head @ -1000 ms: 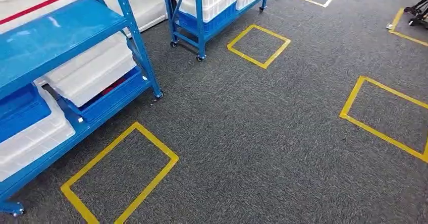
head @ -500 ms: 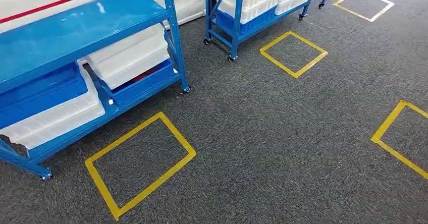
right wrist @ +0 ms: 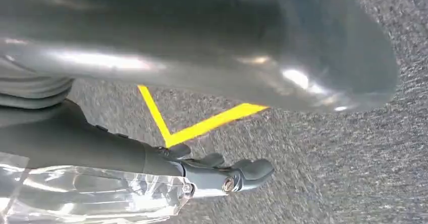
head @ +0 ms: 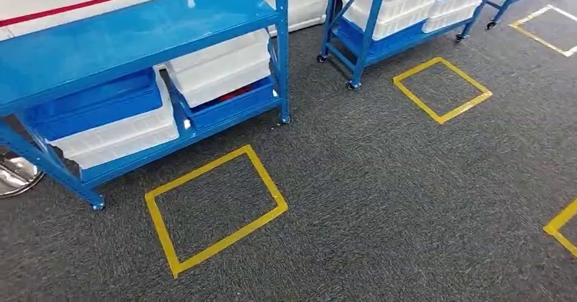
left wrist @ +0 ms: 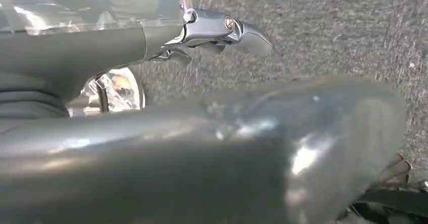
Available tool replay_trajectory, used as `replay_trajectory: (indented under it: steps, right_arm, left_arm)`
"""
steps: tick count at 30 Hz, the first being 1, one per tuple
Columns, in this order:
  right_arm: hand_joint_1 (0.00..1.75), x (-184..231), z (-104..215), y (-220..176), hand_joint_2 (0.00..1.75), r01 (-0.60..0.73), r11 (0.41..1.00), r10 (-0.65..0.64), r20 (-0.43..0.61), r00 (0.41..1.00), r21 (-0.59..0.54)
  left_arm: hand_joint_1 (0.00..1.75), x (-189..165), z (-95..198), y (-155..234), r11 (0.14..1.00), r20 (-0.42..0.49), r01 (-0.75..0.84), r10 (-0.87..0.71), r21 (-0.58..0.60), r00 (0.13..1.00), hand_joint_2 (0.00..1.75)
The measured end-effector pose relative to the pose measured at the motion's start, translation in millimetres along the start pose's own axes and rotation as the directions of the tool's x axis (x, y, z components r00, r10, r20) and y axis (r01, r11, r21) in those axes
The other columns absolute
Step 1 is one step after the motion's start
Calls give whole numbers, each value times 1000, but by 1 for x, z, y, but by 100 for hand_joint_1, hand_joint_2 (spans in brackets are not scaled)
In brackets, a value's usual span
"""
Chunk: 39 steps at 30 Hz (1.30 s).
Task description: Take the parts from the cabinet and place them on the table.
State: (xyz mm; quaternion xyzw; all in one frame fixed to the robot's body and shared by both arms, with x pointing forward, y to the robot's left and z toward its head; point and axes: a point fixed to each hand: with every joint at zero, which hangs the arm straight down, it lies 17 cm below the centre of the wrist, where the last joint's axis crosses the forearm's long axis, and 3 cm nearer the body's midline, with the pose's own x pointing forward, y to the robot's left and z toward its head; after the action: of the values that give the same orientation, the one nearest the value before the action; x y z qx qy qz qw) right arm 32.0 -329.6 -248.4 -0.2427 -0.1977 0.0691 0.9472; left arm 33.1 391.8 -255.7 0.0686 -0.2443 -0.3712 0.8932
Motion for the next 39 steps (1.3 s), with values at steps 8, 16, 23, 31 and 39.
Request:
replay_trajectory:
  steps: [8,16,23,31,39]
  right_arm:
    - [0,-2,2,3,0,-3,1000,3,-1,1000,7]
    - [0,2,0,3,0,-5,1000,5,7,1000,14]
    - [0,1,0,3,0,-9,1000,9,8,1000,19]
    - [0,0,0,2,0,-10,1000,10,4,1000,20]
    - [0,-3,2,5,0,-10,1000,10,-8,1000,28]
  left_arm:
    - [0,2,-2,3,1000,3,6,-6,1,1000,0]
    - [0,-3,1,2,1000,-7,13,-13,-3,1000,0]
    - [0,2,-2,3,1000,3,23,-23,-4,1000,0]
    - [0,4,-2,0,999,11,39,-38,-15,999,0]
    - [0,6,-3,-2,998,13,49,-48,-27,999,0]
